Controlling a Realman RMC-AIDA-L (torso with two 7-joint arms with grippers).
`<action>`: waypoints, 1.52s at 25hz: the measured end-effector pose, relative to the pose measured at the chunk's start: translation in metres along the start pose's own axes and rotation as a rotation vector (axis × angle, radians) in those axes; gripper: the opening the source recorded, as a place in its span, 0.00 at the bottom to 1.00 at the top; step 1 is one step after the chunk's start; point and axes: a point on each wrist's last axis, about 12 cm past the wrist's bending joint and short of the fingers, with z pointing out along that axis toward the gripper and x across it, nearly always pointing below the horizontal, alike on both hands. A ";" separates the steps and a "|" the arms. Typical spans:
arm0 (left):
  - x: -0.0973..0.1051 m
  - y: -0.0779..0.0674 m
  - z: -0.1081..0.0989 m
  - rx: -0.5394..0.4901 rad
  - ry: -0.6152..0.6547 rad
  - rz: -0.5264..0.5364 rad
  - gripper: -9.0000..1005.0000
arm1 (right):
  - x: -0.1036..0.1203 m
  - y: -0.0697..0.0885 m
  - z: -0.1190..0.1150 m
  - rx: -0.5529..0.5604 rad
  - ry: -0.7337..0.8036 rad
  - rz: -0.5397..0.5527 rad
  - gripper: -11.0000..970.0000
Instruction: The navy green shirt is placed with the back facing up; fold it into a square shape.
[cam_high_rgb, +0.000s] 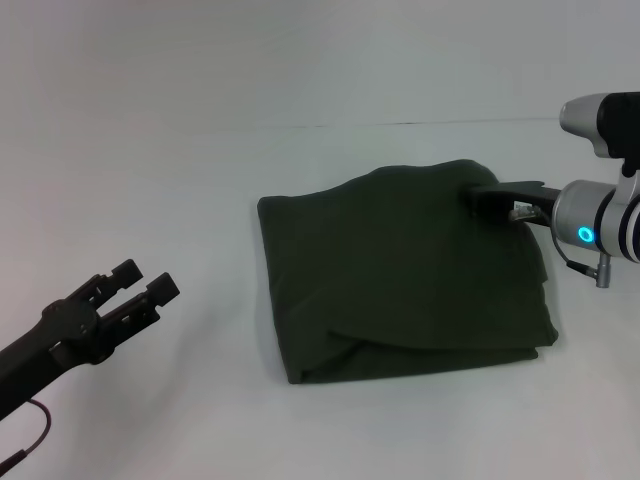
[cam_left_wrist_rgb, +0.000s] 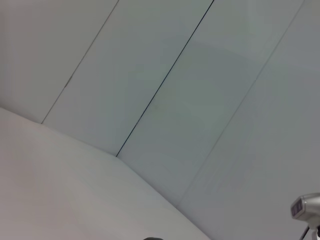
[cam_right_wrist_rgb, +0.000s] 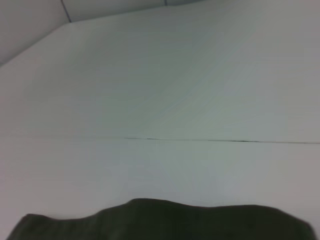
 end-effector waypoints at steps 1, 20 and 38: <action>0.000 0.000 0.000 0.000 0.000 0.000 0.88 | 0.001 -0.001 0.000 0.008 0.001 -0.001 0.01; 0.001 0.000 -0.002 -0.006 0.001 -0.006 0.88 | 0.013 -0.009 -0.039 -0.237 -0.083 0.060 0.02; 0.002 -0.003 0.001 0.014 -0.009 -0.025 0.88 | 0.058 -0.034 -0.049 -0.096 0.044 0.116 0.02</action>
